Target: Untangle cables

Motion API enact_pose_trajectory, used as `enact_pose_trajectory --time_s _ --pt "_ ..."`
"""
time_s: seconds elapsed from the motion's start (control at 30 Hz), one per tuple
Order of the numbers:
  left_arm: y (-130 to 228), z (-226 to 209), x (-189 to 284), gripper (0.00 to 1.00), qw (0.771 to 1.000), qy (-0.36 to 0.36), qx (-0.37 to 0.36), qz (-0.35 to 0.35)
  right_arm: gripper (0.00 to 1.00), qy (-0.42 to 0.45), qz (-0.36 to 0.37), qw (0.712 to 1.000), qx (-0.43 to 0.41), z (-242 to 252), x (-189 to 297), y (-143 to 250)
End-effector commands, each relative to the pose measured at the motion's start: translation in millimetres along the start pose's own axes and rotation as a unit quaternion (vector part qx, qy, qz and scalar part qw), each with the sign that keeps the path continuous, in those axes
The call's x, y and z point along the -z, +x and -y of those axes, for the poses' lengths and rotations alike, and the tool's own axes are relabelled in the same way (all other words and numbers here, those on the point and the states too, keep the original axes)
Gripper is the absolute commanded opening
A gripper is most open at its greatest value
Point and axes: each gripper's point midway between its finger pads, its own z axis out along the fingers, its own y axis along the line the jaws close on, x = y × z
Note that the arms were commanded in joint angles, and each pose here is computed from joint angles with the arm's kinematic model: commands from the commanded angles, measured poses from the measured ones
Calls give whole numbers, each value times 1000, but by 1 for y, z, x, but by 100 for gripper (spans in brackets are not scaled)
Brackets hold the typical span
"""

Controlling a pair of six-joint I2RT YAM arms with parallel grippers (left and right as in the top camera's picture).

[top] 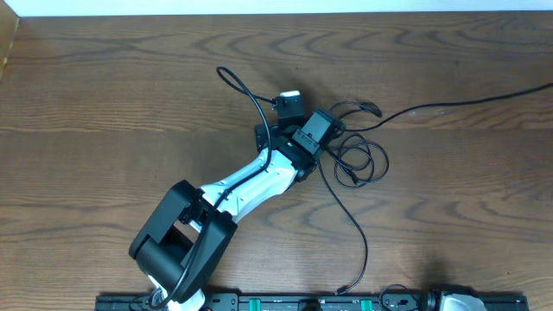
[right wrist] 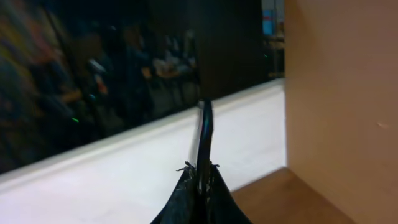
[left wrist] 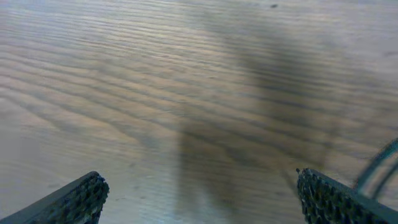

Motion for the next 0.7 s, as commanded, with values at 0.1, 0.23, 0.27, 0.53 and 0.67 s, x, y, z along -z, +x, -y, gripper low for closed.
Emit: enact_pose_trajectory --time_s 0.1,0.23,0.27,0.53,0.67 --pt "-61 -55 46 98 989 -98 3 109 1 46 -73 995 57 5 -61 50" --pt "-102 -77 90 98 981 -92 53 164 1 61 -133 986 77 6 -89 90" --pt "-111 -84 100 98 978 -88 69 175 1 64 -145 984 81 8 -94 98" --pt "-165 -135 178 98 957 11 182 227 1 -13 -217 974 71 -20 -125 149" --pt "-161 -101 190 98 959 140 162 187 1 -122 -285 950 50 -55 -112 181"
